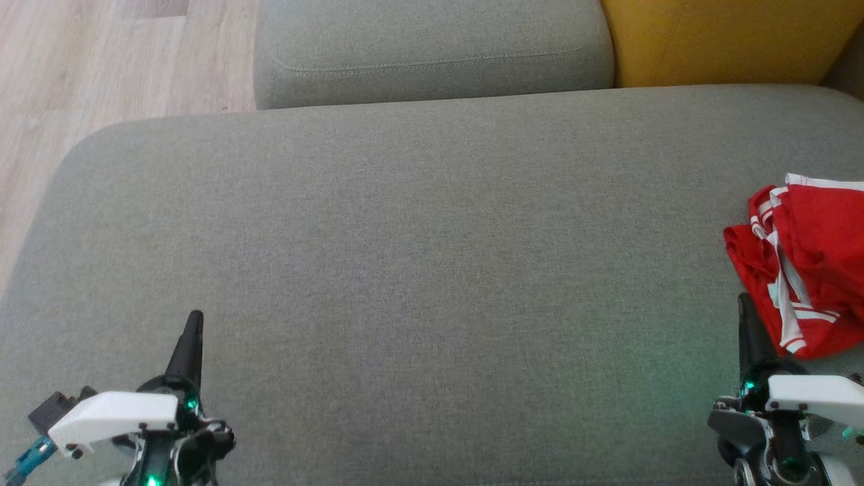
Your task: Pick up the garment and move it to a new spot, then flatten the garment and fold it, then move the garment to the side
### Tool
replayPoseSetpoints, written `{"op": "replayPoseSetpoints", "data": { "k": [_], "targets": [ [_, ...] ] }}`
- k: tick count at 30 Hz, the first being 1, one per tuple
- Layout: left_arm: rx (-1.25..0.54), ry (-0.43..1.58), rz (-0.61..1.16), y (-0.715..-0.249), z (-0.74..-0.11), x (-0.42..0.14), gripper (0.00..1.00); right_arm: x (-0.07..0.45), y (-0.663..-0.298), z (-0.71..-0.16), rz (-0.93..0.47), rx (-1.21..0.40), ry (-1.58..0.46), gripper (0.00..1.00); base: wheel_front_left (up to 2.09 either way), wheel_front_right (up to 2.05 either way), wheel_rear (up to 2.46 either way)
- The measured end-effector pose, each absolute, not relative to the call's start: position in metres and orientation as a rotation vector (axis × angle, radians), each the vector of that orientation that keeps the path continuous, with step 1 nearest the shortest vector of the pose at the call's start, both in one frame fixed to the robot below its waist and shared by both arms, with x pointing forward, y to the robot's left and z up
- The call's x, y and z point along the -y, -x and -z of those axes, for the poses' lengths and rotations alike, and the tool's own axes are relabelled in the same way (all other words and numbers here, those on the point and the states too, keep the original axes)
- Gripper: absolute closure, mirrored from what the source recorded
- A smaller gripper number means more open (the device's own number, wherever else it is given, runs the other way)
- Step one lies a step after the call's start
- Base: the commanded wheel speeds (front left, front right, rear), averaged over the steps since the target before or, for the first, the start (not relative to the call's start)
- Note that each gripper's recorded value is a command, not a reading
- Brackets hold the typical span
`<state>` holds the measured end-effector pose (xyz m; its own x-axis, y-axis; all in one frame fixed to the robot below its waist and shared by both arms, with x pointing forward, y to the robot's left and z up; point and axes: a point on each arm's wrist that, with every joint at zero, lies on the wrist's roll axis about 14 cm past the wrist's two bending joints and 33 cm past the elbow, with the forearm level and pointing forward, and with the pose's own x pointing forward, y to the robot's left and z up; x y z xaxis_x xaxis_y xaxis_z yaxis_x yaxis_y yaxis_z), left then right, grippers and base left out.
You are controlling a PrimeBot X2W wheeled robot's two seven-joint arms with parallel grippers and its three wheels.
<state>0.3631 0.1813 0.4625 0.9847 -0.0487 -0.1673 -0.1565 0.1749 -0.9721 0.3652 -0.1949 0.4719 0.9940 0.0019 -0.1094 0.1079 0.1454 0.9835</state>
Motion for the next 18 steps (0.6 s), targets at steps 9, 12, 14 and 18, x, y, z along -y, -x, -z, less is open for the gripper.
{"op": "replayPoseSetpoints", "data": {
  "k": [9,12,14,18],
  "targets": [
    [-0.13,1.508,-0.066,-0.369,-0.47,-0.185,1.0,0.201,-0.373,-0.478,0.082,-0.055,-1.527,1.0,0.0,0.0,0.0],
    [-0.11,1.548,-0.067,-0.371,-0.472,-0.188,1.0,0.202,-0.373,-0.478,0.088,-0.048,-1.563,1.0,0.0,0.0,0.0],
    [-0.098,1.569,-0.056,-0.373,-0.476,-0.188,1.0,0.203,-0.373,-0.478,0.092,-0.044,-1.581,1.0,0.0,0.0,0.0],
    [-0.097,1.575,-0.054,-0.374,-0.476,-0.187,1.0,0.204,-0.373,-0.478,0.094,-0.043,-1.587,1.0,0.0,0.0,0.0]
  ]
}}
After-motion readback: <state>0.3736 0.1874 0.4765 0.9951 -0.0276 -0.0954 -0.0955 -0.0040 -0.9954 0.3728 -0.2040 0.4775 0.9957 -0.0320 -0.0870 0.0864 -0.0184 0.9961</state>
